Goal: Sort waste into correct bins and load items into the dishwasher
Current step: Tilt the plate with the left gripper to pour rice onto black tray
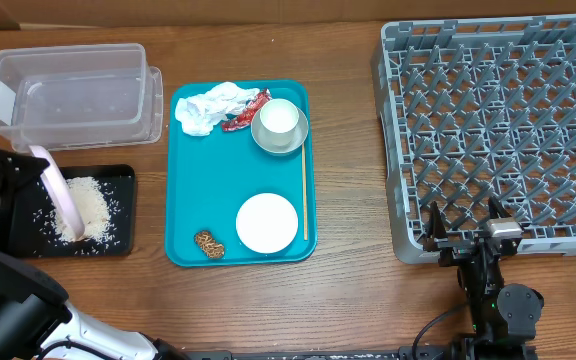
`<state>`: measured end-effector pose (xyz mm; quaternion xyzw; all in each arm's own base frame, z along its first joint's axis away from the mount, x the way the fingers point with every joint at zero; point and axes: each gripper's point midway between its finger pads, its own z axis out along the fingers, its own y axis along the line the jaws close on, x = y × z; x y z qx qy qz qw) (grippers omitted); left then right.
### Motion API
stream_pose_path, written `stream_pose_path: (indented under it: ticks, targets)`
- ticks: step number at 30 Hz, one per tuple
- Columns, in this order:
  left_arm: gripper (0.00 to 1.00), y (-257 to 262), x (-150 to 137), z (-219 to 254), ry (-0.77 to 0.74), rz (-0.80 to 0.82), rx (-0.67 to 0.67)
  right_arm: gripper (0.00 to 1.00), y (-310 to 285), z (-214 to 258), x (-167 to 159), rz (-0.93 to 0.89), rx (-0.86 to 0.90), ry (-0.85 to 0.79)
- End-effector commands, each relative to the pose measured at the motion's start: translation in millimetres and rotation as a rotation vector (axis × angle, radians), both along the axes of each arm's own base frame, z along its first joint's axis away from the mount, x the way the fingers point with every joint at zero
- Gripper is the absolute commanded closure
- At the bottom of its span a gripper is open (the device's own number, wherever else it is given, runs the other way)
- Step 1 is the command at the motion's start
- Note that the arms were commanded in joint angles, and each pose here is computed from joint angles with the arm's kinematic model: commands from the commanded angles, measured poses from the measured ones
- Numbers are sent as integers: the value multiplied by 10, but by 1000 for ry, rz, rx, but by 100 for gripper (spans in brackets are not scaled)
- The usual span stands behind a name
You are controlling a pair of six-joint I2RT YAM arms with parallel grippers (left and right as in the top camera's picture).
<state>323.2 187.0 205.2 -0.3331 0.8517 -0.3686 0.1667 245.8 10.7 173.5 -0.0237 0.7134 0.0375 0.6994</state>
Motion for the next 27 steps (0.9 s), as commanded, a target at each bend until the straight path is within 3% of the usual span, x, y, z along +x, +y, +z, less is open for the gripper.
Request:
stream_pose_path:
  ticks: [1,3,10,15,27]
  targets:
    - [96,69,-22,-19,33,23,13,0,7,-13,0,2,3,-5]
    - [96,17,36,68,-66,-36,16,0,7,-14,0,2,3,-5]
    - [96,-64,86,178,-164,-87,3,0,7,-13,0,2,3,-5]
    - [96,-278,154,550,-404,-147,-82,0,7,-14,0,2,3,-5]
    - [96,-336,109,602,-326,-106,-109,0,7,-14,0,2,3,-5]
